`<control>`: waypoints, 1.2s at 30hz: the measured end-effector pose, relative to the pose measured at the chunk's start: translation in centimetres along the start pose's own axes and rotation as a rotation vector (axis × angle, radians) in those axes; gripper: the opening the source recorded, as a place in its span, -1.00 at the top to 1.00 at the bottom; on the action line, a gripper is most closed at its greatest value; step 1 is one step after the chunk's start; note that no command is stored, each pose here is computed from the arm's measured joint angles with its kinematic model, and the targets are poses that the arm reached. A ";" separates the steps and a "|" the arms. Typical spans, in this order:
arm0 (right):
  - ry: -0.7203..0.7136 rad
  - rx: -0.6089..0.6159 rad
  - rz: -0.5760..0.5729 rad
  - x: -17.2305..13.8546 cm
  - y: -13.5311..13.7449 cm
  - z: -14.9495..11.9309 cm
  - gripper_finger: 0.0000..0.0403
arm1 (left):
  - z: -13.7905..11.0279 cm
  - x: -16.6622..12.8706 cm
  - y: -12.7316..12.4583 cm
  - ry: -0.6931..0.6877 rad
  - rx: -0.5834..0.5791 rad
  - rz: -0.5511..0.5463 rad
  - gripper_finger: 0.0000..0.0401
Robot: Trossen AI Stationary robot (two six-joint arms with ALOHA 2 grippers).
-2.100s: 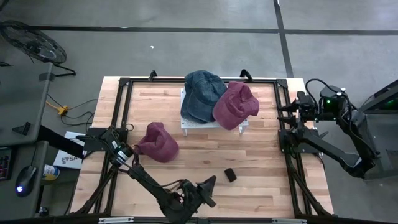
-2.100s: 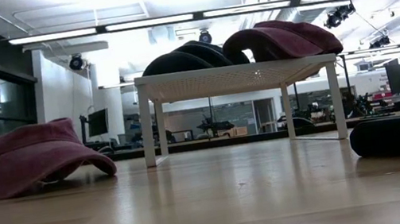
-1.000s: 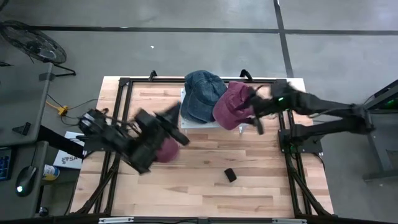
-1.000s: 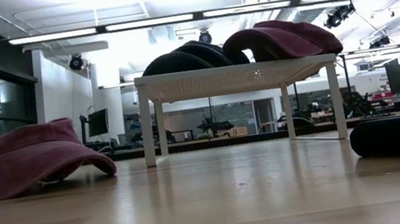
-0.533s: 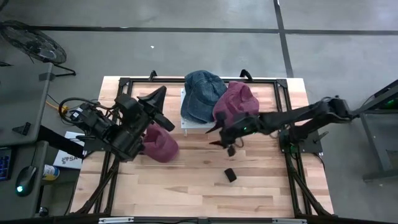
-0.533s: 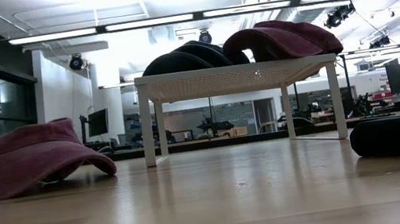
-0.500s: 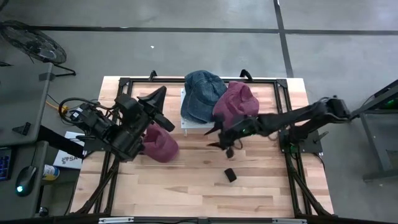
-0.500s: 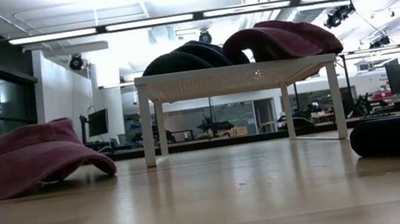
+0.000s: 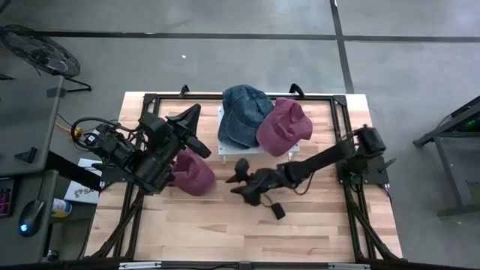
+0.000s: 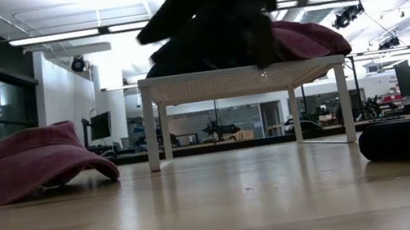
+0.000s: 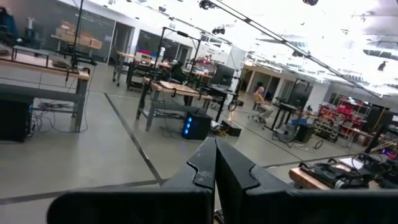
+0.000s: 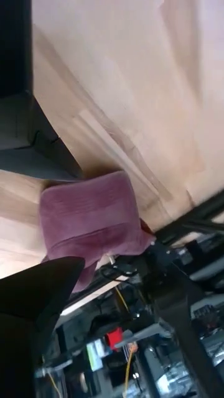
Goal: Pick & Place hat
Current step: Stack the red cap on top of the other red cap on the shelf
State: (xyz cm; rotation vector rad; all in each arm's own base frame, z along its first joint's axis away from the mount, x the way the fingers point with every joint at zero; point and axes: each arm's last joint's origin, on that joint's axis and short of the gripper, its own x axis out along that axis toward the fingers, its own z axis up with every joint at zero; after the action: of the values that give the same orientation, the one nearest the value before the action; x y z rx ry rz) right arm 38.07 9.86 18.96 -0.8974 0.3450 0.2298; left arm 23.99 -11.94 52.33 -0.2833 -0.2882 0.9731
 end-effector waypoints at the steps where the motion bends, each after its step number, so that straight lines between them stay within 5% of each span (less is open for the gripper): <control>1: 0.013 -0.024 -0.002 0.7 0.3 0.1 -0.01 | 0.0 0.0 0.0 0.000 0.000 0.000 1.00; 19: 0.231 -0.103 0.023 11.4 3.0 -1.7 -0.01 | 1.3 0.1 1.1 -0.003 -0.031 0.003 1.00; 36: 0.327 -0.095 -0.023 13.2 0.7 -3.9 0.13 | 1.5 0.1 1.2 0.001 -0.035 0.005 1.00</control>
State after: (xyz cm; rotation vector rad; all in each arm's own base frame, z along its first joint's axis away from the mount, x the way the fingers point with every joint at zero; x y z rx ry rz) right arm 49.20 7.81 11.14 -1.0344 0.6302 0.0778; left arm 22.59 -11.04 53.26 -0.3162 -0.3040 0.9733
